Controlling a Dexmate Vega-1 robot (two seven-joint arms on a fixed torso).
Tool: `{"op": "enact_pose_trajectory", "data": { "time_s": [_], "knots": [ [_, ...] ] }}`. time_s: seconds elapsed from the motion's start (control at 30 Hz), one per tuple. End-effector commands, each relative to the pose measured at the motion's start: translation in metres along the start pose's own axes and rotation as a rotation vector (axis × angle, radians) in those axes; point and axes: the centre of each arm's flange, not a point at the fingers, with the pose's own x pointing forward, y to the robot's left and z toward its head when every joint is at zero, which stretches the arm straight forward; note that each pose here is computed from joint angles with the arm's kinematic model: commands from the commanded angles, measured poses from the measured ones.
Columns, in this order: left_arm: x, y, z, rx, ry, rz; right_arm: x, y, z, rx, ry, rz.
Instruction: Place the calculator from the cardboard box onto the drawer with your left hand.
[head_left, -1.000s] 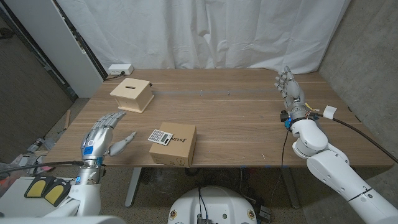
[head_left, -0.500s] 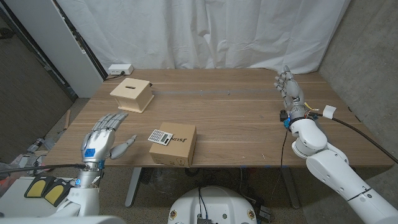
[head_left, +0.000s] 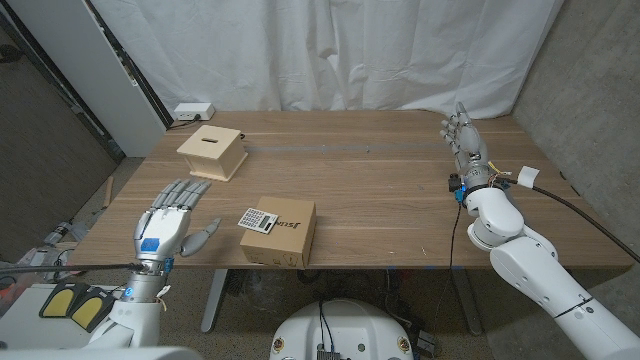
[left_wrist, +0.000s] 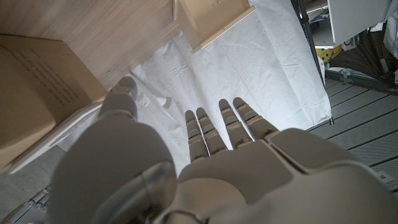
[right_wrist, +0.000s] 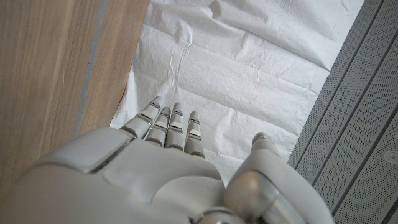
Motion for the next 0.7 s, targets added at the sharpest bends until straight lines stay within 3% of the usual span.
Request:
{"op": "enact_pose_trajectory", "data": {
  "time_s": [0.03,0.7],
  "knots": [
    [0.002,0.005,0.005,0.073,-0.051,0.013,0.006,0.001,0.000,0.003,0.003,0.005],
    [0.013,0.009,0.008,0.109,-0.179,-0.005,0.006,0.005,-0.001,0.017,0.002,0.003]
  ]
}}
